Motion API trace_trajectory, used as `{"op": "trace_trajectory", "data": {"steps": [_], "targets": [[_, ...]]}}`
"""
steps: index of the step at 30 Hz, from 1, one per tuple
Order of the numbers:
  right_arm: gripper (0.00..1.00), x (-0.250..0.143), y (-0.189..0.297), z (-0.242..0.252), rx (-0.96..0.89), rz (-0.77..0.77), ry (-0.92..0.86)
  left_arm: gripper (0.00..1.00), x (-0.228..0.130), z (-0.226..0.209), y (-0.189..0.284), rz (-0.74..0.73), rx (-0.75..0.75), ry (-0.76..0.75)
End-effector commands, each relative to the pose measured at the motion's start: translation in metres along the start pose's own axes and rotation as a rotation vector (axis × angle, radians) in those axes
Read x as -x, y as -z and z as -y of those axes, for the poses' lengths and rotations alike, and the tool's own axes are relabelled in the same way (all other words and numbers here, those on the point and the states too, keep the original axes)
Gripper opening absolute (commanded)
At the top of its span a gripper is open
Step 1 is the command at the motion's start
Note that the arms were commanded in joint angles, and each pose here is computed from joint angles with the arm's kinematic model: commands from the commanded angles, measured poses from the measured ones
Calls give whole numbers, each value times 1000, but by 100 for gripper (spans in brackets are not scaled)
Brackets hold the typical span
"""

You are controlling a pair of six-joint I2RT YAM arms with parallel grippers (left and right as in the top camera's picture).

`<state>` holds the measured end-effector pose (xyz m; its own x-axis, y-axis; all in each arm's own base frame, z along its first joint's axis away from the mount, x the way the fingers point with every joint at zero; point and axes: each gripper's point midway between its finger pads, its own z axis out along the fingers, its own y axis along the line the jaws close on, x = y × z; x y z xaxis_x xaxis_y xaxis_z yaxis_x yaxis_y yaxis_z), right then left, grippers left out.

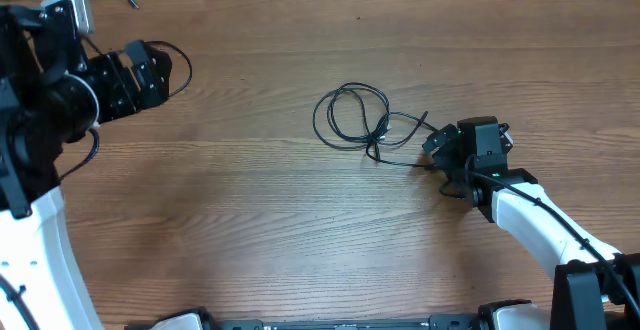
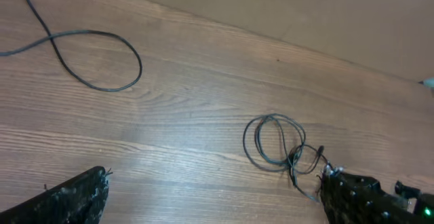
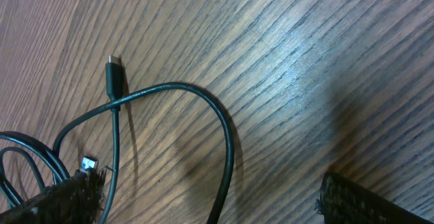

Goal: Untangle cables

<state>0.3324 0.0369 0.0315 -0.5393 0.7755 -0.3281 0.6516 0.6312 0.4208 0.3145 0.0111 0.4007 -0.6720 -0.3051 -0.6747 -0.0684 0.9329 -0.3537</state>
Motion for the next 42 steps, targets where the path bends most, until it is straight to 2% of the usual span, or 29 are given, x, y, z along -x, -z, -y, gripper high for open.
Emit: {"op": "trace_trajectory", "data": {"steps": [1, 5, 27, 36, 42], "targets": [[100, 4, 0, -1, 0, 14, 0, 99, 0, 13, 33, 82, -8, -62], [100, 4, 0, -1, 0, 14, 0, 99, -7, 20, 54, 121, -14, -78], [100, 4, 0, -1, 0, 14, 0, 100, -32, 36, 105, 210, -28, -124], [100, 4, 0, -1, 0, 14, 0, 100, -40, 24, 75, 132, -26, -21], [100, 4, 0, -1, 0, 14, 0, 99, -48, 35, 18, -13, -205, 15]]}}
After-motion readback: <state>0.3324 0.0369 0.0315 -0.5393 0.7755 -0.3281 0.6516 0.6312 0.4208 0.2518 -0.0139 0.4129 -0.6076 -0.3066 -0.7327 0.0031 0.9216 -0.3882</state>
